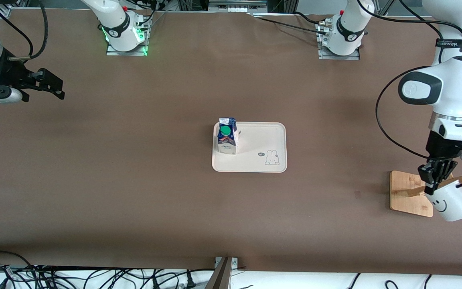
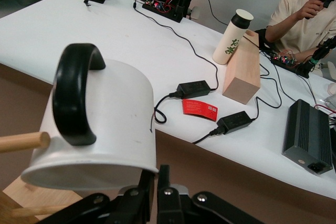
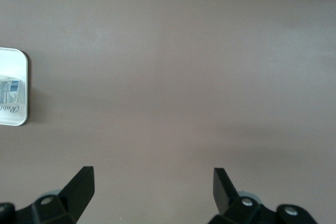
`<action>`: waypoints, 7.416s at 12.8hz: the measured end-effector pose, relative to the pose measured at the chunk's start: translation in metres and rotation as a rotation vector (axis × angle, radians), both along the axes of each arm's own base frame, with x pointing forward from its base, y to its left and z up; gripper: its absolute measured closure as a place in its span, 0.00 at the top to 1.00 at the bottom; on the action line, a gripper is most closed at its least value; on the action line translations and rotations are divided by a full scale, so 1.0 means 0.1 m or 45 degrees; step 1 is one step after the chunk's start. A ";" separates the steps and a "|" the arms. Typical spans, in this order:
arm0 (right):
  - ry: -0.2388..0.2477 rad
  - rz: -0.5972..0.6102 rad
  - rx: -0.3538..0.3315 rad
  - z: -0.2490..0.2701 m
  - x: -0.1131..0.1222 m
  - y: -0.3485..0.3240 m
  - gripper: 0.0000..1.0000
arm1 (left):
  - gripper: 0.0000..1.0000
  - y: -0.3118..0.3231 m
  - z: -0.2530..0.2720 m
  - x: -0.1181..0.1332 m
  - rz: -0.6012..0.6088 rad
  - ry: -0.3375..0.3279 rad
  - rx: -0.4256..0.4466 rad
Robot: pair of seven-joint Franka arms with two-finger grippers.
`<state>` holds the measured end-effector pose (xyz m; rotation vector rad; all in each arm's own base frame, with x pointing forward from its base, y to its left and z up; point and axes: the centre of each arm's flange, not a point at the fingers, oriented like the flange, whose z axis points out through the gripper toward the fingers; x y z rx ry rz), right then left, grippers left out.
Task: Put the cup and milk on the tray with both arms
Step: 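Grasp the mug rim with the left gripper and lift it off the peg, then carry the white mug toward the tray with the left gripper, then lower the mug onto the tray beside the carton and open the left gripper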
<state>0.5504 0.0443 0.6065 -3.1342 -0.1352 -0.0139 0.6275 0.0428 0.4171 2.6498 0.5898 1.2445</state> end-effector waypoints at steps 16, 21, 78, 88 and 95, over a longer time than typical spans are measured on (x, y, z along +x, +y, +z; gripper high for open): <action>0.000 -0.001 0.000 0.00 0.00 0.00 1.00 | 0.07 -0.67 -0.38 -0.06 -0.123 0.338 -0.223; 0.000 -0.001 0.000 0.00 0.00 0.00 1.00 | 0.07 -0.90 -0.55 -0.19 -0.261 0.691 -0.347; 0.000 -0.006 0.000 0.00 0.00 -0.02 1.00 | 0.06 -4.23 -1.25 -0.73 -0.421 1.404 0.249; 0.000 -0.006 0.000 0.00 0.00 -0.02 1.00 | 0.06 -4.36 -1.39 -0.70 -0.445 1.338 0.229; 0.013 -0.005 0.000 -0.06 0.03 -0.02 1.00 | 0.52 -4.26 -1.41 -0.60 -0.415 1.323 0.226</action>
